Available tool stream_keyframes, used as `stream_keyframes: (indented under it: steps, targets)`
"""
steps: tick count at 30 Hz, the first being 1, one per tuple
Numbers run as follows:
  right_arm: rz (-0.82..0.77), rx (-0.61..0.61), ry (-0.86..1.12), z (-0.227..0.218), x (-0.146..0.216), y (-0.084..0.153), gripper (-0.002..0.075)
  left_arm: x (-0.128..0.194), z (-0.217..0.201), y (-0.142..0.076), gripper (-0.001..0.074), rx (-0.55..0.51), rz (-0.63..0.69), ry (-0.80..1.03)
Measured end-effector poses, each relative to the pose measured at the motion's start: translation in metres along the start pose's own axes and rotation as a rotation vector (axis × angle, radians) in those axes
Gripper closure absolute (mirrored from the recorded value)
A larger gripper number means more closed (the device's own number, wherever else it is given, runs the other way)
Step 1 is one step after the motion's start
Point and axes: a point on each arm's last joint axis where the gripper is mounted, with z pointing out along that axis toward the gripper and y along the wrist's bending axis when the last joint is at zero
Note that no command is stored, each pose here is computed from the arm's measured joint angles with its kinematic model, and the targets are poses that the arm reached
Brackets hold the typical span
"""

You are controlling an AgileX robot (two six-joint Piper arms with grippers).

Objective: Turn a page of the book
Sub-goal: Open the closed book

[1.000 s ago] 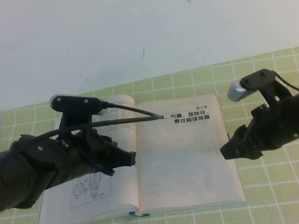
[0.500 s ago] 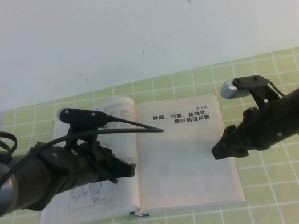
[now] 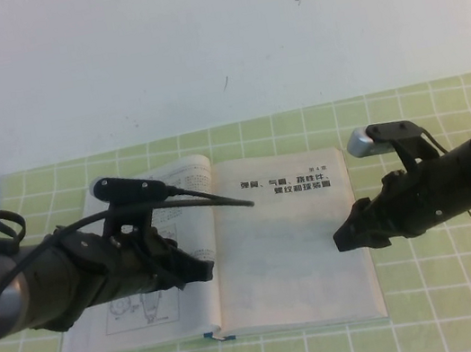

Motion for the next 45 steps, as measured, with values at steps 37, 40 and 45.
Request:
stream_keyframes:
  steps: [37,40,45]
  targets:
    - [0.028,-0.009,-0.001,0.008,-0.005,-0.003,0.0339,0.000,0.002,-0.001,0.0739,0.027,-0.059,0.014]
    - [0.038,0.002,0.012,0.006,-0.006,-0.003,0.0339,0.000,0.002,-0.001,0.0739,0.027,-0.059,0.015]
    - [0.057,-0.010,0.033,0.009,-0.004,-0.004,0.0339,0.000,0.002,-0.002,0.0739,0.029,-0.059,0.016]
